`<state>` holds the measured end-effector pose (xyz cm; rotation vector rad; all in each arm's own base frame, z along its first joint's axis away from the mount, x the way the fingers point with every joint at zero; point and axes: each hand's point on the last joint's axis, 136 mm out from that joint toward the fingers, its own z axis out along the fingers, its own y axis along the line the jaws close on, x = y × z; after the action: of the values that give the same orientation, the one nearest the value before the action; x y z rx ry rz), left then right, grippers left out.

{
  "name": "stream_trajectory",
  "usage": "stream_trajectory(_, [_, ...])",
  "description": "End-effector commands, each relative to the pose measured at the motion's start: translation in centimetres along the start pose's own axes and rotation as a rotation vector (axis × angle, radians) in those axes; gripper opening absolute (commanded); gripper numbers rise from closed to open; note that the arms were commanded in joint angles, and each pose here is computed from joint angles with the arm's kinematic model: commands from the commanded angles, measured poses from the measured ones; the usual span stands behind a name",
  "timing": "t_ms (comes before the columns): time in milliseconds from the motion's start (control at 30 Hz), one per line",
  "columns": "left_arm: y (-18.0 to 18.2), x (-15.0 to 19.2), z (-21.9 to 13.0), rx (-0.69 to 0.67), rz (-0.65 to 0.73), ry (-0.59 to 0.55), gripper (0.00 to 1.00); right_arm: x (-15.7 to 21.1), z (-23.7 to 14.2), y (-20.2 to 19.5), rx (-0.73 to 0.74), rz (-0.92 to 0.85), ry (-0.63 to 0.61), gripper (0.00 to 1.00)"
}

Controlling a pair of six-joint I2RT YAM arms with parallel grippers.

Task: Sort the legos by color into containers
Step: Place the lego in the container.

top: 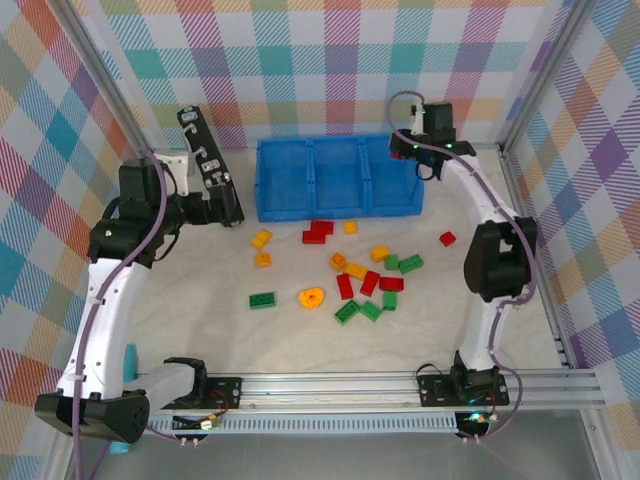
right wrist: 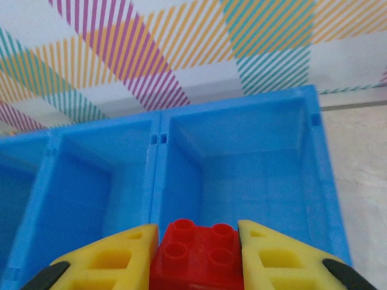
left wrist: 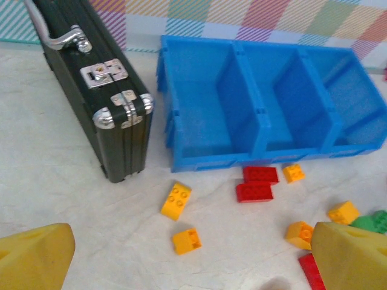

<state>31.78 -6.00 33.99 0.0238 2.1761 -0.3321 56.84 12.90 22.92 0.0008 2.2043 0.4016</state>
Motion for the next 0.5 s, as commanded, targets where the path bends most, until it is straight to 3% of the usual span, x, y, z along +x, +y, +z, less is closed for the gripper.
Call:
stream_trajectory(0, [-2.6,-1.4,-2.7,0.1,-0.027,-0.027,1.0,1.2,3.1,0.2,0.05,-0.197,0.021,0.34])
stream_trajectory(267, [-6.4,-4.4,-8.8,0.179,0.06,-0.04,1.0,4.3,7.0,-0.8,0.133,-0.27,0.102,0.35])
stream_trajectory(467, [-8.5,-8.0,-11.0,0.164,0.149,-0.123,1.0,5.0,7.7,-1.2,0.146,-0.296,0.126,0.47])
